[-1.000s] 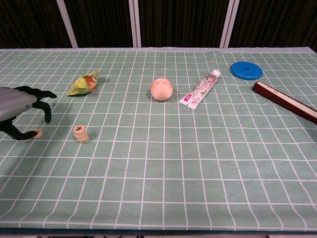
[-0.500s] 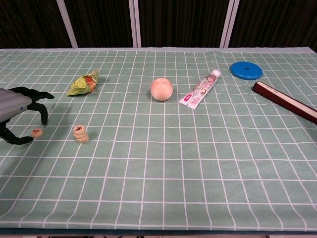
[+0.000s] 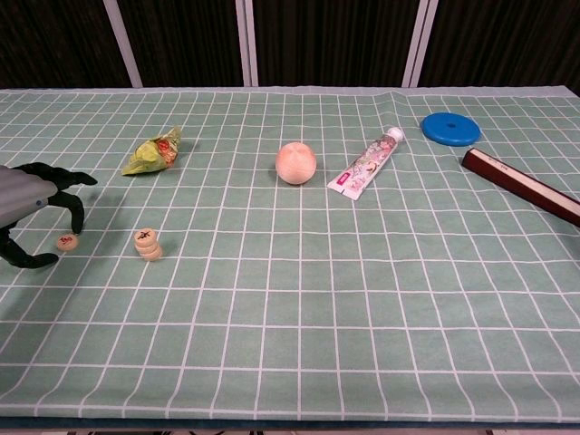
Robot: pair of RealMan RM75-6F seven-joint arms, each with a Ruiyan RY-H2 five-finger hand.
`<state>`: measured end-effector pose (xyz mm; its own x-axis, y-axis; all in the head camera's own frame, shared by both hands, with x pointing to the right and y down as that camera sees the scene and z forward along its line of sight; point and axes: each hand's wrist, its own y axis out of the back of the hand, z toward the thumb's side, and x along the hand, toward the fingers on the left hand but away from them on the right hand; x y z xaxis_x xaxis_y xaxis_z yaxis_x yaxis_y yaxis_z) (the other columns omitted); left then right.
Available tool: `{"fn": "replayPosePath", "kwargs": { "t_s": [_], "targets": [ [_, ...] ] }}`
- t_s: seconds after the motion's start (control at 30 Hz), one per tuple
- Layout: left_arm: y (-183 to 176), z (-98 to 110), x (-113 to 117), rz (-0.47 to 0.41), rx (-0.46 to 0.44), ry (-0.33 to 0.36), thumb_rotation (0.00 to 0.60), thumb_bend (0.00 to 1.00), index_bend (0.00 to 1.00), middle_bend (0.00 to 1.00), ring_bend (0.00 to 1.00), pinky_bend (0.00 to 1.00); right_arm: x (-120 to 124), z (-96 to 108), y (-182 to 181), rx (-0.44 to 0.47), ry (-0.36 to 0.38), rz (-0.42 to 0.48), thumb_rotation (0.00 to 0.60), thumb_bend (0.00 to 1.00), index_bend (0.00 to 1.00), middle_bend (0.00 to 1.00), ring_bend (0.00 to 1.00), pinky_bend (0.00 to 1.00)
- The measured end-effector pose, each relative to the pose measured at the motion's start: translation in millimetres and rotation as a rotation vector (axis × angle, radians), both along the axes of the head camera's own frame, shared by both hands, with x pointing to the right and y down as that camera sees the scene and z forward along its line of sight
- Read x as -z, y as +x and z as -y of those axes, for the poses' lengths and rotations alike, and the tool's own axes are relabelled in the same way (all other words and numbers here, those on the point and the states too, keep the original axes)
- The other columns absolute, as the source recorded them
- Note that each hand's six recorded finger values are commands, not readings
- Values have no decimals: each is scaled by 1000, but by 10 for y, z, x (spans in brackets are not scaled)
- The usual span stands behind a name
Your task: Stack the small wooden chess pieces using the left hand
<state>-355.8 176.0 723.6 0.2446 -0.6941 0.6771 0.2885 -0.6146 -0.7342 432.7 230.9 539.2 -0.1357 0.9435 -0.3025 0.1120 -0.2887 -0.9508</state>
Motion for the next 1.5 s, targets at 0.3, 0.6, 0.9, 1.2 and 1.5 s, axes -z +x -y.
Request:
{"fn": "replayPosePath", "kwargs": {
  "t_s": [0.3, 0.6, 0.9, 1.2, 1.5],
  "targets": [
    [11, -8, -37, 14, -6, -4, 600, 282, 455, 20, 0, 0, 2, 4, 6, -4, 2, 1, 600, 232, 119, 13, 0, 0],
    [15, -16, -38, 17, -9, -3, 600, 292, 472, 22, 0, 0, 6, 3, 7, -5, 4, 2, 600, 233, 119, 13, 0, 0],
    [6, -26, -48, 25, -10, -7, 600, 306, 489, 27, 0, 0, 7, 4, 11, -10, 4, 2, 600, 233, 119, 13, 0, 0],
    [68, -24, -10, -2, -14, -5, 600, 307, 493, 28, 0, 0, 9, 4, 14, -12, 4, 3, 600, 232, 119, 13, 0, 0],
    [292, 46, 160, -79, -18, 4, 600, 307, 494, 28, 0, 0, 6, 5, 9, -11, 4, 4, 600, 232, 119, 13, 0, 0]
  ]
}}
